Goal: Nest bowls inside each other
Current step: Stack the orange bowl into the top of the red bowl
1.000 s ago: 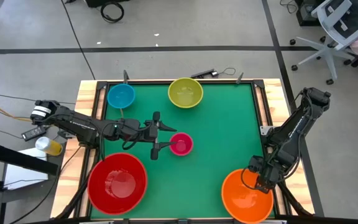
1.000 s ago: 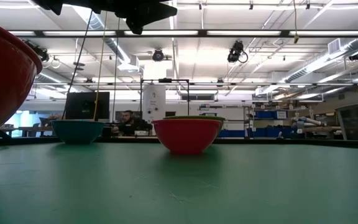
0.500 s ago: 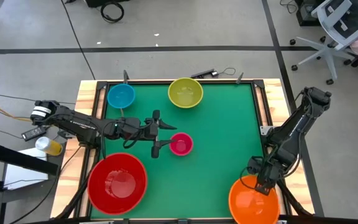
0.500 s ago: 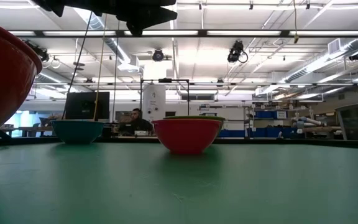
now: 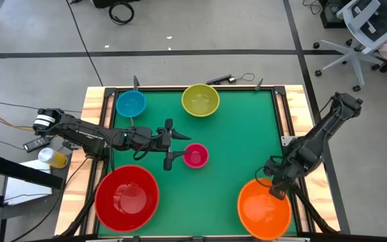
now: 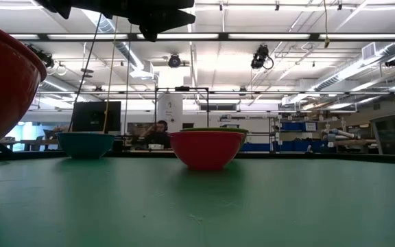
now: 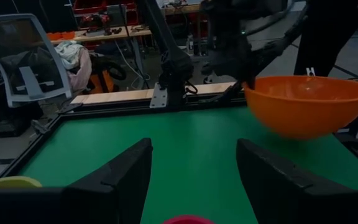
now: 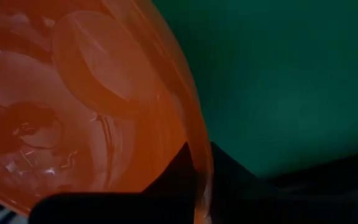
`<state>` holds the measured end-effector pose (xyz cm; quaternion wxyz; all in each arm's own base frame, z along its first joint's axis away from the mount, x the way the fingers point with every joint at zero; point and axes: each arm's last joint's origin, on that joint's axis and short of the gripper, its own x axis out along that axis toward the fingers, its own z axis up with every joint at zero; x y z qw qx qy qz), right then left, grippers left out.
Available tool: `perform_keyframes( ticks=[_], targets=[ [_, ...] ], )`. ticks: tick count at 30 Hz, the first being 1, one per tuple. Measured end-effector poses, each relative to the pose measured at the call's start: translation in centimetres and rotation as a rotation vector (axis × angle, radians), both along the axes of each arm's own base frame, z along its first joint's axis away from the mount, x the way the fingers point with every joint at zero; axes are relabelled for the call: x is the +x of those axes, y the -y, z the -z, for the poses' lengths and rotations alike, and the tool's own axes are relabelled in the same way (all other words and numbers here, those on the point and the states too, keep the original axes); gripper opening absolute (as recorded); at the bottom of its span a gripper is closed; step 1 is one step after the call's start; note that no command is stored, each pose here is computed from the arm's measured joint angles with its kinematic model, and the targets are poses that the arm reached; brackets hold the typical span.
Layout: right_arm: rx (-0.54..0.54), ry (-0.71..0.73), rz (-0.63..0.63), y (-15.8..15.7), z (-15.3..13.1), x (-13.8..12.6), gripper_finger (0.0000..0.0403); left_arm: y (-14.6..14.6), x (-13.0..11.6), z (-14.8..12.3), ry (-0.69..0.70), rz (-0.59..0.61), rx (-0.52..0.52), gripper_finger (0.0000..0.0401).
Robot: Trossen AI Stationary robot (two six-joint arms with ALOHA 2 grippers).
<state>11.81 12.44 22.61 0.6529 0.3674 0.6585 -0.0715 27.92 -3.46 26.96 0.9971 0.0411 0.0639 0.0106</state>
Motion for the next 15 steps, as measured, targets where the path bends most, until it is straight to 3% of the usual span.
perform_keyframes(
  ticks=[8, 15],
  targets=[
    [-0.186, 0.009, 0.21, 3.9, -1.2, 0.8, 0.0021, -0.2, 0.0, 0.0, 0.004, -0.062, -0.042, 0.0235],
    [-0.416, 0.204, 0.357, 7.3, -5.0, 3.2, 0.0026, -0.2, 0.0, 0.0, 0.008, -0.086, -0.062, 0.0235]
  ],
)
